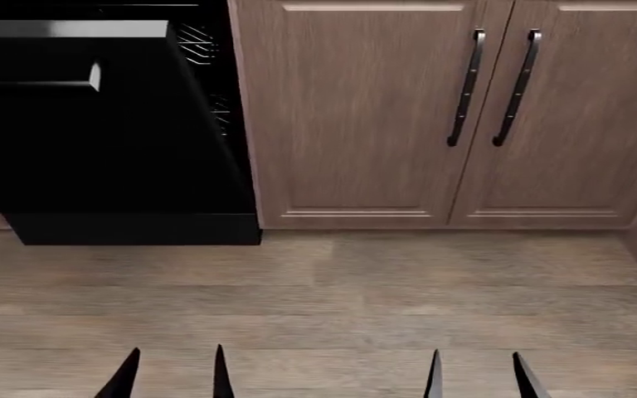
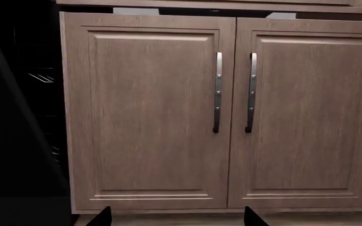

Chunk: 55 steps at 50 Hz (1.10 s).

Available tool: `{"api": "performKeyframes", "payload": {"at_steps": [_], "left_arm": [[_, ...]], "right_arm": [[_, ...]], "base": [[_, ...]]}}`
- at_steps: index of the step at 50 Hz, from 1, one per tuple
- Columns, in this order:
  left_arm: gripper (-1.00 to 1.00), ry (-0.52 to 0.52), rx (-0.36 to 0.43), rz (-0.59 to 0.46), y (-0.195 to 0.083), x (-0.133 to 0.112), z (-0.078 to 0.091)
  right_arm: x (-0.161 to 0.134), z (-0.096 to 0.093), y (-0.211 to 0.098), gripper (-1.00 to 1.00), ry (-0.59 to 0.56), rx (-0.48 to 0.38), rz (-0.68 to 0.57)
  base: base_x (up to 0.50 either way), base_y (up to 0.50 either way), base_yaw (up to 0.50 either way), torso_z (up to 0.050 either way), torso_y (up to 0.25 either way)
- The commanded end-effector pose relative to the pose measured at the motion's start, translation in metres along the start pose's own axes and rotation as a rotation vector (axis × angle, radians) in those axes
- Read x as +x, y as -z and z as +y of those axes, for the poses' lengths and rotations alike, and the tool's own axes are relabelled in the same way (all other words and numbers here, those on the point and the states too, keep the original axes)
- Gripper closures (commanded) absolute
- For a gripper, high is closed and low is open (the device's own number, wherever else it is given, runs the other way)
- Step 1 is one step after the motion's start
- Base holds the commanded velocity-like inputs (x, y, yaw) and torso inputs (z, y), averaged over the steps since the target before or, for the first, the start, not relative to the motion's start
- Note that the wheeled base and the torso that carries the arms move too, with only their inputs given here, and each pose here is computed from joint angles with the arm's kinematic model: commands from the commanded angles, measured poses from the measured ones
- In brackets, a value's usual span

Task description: Close the dishwasher door

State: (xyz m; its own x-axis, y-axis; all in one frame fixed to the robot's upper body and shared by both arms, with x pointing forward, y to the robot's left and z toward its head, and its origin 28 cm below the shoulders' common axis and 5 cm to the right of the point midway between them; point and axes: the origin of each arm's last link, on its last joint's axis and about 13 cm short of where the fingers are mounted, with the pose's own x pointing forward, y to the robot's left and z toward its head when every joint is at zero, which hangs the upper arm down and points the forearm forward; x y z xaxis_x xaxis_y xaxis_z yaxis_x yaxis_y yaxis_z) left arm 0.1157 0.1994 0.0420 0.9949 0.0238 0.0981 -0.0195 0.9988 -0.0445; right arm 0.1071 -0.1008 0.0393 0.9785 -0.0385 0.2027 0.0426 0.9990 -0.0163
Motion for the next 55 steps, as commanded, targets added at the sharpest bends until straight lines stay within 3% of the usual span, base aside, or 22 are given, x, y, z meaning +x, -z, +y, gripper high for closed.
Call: {"api": "performKeyframes", "payload": {"at_steps": [1,55], "left_arm": [[-1.0,-0.006,-0.006,-0.004,-0.0004,-0.0004,0.0005],[-1.0,0.002,-0.01,-0.001,0.0008,0.0005,0.001]], "right_arm": [[-0.0003,0.0,-0.0005,-1.0,0.0,0.0,-0.001],[0.0,0.0002,0.0,-1.0,0.002,0.002,-0.005]], "base": [[0.0,0.5,0.0,0.0,0.0],[0.0,0.5,0.0,0.0,0.0]]}}
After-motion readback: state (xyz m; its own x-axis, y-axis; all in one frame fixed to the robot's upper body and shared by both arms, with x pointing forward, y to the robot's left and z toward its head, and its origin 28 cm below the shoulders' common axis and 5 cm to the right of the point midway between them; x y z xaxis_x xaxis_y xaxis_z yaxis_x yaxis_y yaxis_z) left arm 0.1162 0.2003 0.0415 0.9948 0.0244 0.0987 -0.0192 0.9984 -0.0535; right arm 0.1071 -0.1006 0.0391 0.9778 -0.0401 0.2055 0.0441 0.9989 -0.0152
